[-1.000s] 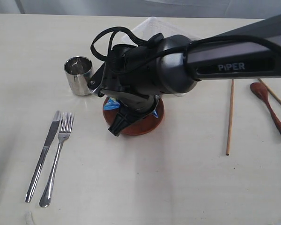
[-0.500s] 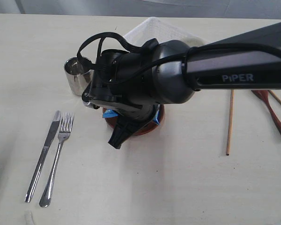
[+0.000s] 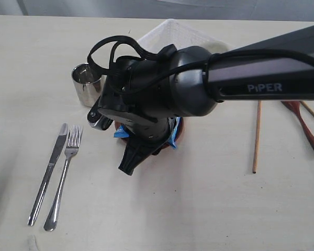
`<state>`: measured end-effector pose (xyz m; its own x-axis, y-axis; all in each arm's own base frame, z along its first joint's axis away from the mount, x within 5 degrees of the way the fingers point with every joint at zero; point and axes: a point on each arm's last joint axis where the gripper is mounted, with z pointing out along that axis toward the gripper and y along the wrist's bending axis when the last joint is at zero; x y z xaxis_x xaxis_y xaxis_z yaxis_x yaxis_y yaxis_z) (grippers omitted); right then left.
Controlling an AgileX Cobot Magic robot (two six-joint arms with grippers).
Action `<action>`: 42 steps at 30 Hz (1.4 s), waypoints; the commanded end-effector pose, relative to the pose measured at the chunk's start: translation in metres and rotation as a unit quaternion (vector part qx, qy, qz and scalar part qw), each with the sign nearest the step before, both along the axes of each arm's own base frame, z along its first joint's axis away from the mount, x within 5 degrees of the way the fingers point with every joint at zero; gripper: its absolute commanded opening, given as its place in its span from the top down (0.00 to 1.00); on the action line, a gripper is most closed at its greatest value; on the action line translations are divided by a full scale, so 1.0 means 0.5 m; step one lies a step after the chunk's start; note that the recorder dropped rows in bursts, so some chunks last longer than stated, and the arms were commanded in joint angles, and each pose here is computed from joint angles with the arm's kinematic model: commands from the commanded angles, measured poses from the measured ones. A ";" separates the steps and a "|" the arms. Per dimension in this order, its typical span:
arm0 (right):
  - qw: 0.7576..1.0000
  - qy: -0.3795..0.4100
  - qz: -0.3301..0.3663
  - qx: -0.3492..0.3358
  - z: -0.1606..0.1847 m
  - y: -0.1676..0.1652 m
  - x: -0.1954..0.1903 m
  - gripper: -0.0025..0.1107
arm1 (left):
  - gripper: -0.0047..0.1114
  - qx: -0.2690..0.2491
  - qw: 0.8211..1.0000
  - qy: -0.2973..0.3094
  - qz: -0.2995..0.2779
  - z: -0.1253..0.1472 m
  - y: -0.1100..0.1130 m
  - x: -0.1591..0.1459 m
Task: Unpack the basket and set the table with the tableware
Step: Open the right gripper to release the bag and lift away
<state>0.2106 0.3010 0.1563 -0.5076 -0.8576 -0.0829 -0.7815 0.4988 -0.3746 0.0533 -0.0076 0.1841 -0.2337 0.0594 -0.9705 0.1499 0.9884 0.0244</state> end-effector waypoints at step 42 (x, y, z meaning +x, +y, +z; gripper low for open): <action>0.989 0.039 -0.037 0.137 -0.071 -0.062 0.110 0.98 | 0.96 -0.002 1.000 -0.004 -0.003 0.000 -0.001 0.000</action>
